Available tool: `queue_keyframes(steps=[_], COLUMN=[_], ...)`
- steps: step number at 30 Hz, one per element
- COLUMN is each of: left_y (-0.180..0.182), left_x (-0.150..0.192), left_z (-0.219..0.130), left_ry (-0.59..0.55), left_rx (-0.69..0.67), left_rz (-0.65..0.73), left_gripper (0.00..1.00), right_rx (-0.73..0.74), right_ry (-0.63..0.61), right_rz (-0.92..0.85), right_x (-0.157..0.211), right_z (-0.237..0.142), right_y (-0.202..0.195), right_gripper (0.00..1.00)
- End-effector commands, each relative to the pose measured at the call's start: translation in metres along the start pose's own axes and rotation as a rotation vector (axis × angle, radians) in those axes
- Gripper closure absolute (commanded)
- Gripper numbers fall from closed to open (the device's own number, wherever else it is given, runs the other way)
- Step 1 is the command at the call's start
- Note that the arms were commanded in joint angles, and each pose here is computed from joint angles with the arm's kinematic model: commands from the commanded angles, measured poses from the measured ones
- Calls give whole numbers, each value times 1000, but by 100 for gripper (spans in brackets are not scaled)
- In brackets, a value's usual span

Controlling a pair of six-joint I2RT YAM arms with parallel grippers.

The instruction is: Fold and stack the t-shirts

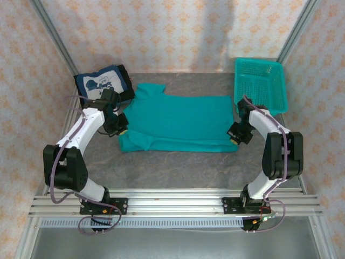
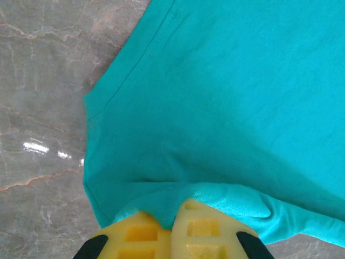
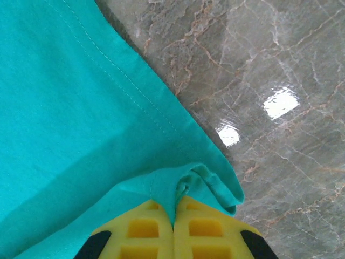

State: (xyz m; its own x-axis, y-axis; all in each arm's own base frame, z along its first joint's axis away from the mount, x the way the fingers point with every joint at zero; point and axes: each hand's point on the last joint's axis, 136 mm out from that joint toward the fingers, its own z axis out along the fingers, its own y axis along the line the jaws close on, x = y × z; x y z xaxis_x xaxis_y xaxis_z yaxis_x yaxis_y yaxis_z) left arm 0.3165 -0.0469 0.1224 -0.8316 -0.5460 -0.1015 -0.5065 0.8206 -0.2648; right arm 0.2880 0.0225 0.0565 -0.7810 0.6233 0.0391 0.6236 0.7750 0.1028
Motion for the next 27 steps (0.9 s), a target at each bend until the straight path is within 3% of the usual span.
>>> queue_keyframes(steps=[1,10,19,23,27], left_y=[-1,0,-3,-6,-11], left_x=[-17,-25,-32,-37,-40], left_z=[-3,13,30,34,35], left_ry=[-52,-37,-23,-26,-25], left_rx=[-23,-52,-50,-46,-34], left_rz=[28,34,21,11,8], left_gripper=[100,100,100,100,100], right_rx=[21,28,-33,-84,-111], right_ry=[-50,-58,-135,-204,-189], right_rz=[-2,1,24,23,15], right_x=[-19,-33,-52,-56,-52], right_z=[-2,6,-6,-23,-26], right_y=[0,7,21,24,24], right_gripper=[99,95,70,67,65])
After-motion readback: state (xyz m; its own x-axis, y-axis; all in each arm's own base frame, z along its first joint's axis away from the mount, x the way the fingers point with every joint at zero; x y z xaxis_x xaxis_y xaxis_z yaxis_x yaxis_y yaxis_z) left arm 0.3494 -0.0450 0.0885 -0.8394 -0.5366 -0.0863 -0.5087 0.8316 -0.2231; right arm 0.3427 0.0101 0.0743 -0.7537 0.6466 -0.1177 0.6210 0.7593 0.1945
